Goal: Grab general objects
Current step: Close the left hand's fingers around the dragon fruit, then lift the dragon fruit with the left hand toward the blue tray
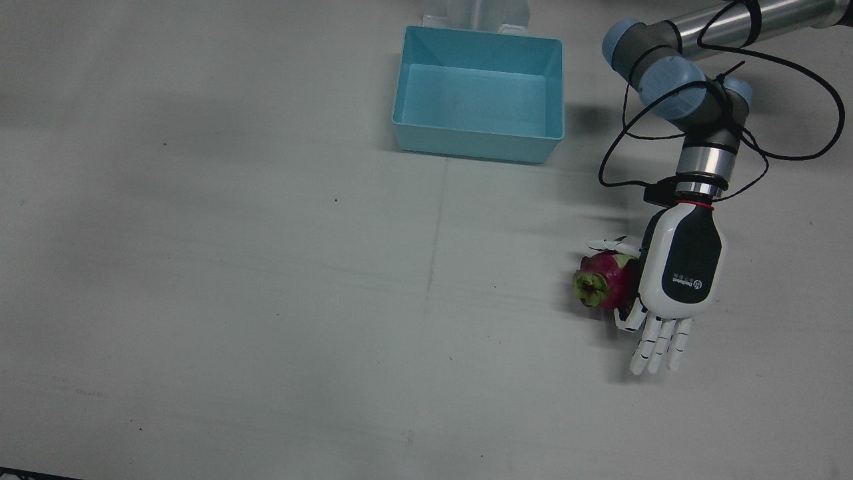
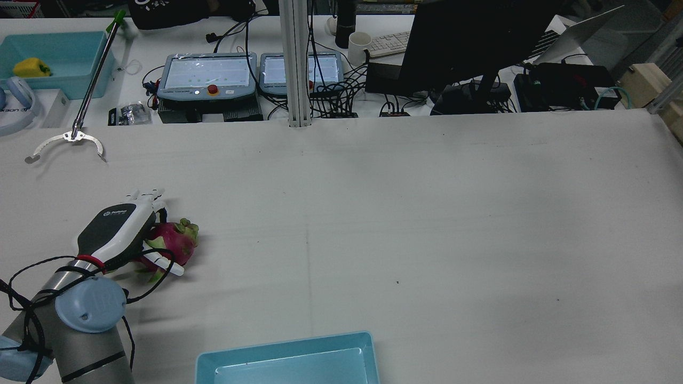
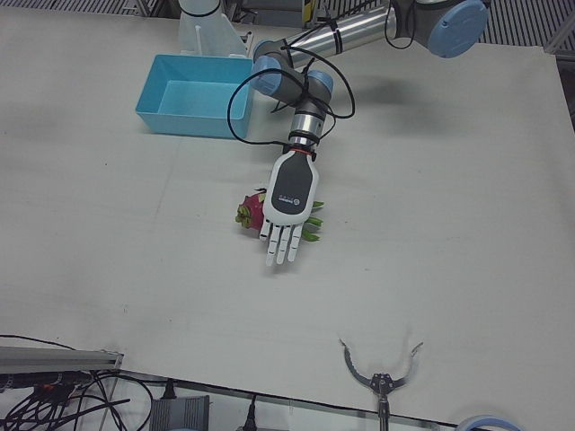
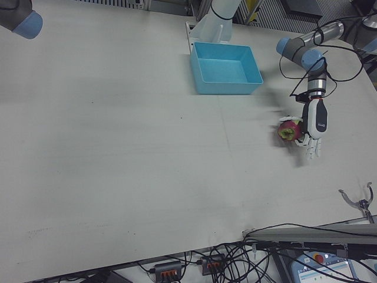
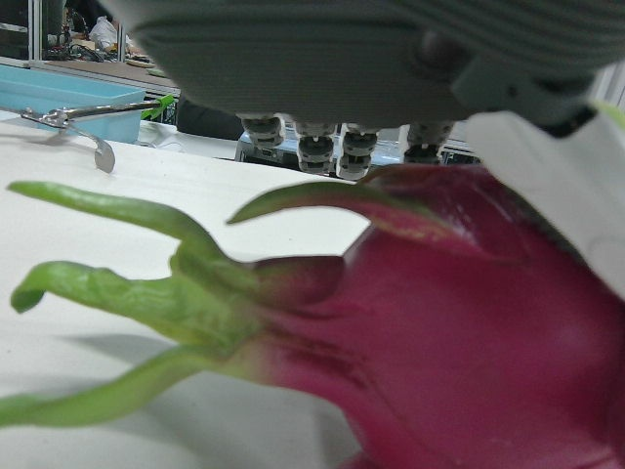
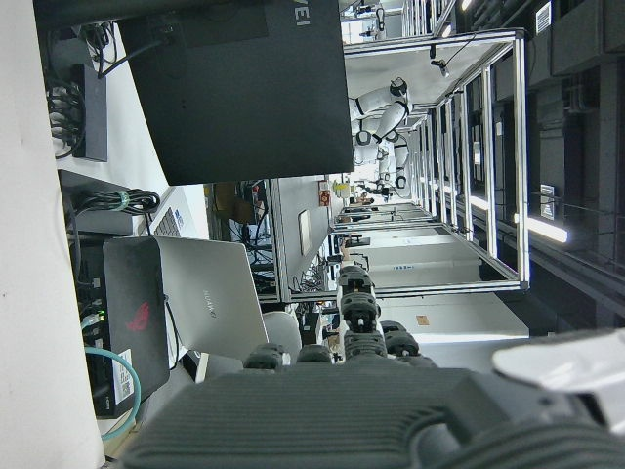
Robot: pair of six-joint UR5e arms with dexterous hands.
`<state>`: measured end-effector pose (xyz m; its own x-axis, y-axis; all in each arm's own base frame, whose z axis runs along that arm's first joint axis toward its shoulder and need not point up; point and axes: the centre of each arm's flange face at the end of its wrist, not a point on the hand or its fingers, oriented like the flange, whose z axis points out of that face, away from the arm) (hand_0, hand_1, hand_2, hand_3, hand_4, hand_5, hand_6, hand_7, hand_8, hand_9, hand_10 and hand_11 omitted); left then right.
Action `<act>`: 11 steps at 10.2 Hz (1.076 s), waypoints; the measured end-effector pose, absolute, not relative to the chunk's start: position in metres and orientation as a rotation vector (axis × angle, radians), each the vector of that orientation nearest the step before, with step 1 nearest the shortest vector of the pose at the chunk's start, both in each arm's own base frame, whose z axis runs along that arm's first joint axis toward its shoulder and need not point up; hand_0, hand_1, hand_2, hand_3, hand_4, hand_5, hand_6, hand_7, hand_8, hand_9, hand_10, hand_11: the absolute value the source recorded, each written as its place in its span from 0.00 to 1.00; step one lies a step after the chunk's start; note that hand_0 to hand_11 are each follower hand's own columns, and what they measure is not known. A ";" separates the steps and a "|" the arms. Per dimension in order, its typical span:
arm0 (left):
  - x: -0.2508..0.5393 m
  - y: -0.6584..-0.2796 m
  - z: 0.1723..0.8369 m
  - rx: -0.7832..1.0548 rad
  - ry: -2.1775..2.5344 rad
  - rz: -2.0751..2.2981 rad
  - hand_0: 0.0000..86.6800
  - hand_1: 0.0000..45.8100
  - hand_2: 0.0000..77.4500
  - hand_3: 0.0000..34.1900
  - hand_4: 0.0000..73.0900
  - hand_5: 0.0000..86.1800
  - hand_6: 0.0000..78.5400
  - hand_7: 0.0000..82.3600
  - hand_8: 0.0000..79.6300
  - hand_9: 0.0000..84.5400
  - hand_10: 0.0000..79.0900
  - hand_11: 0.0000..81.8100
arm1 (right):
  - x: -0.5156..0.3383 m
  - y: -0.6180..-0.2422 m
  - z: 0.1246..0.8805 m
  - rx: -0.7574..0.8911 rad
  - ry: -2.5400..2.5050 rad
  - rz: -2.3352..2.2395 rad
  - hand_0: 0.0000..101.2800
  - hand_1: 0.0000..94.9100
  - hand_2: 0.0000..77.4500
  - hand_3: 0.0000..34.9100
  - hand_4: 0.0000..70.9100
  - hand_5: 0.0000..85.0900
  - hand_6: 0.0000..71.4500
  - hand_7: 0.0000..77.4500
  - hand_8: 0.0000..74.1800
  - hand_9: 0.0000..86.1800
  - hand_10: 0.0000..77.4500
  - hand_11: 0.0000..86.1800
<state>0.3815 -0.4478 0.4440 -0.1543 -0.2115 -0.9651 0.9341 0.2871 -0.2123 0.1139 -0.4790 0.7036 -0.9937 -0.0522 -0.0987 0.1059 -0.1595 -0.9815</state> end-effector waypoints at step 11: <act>0.375 -0.411 0.286 0.363 2.030 -0.817 0.47 0.00 0.34 0.00 0.19 0.78 0.15 0.19 0.25 0.13 0.15 0.21 | 0.114 -0.479 0.704 0.064 1.965 -2.316 0.00 0.09 0.02 0.00 0.00 0.00 0.00 0.00 0.00 0.01 0.00 0.01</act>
<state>0.3754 -0.4105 0.2856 -0.5602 -0.0540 -0.8266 0.5337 0.7397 -0.4100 0.1139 -0.4789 0.7036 -0.9938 -0.0519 -0.0987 0.1058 -0.1598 -0.9815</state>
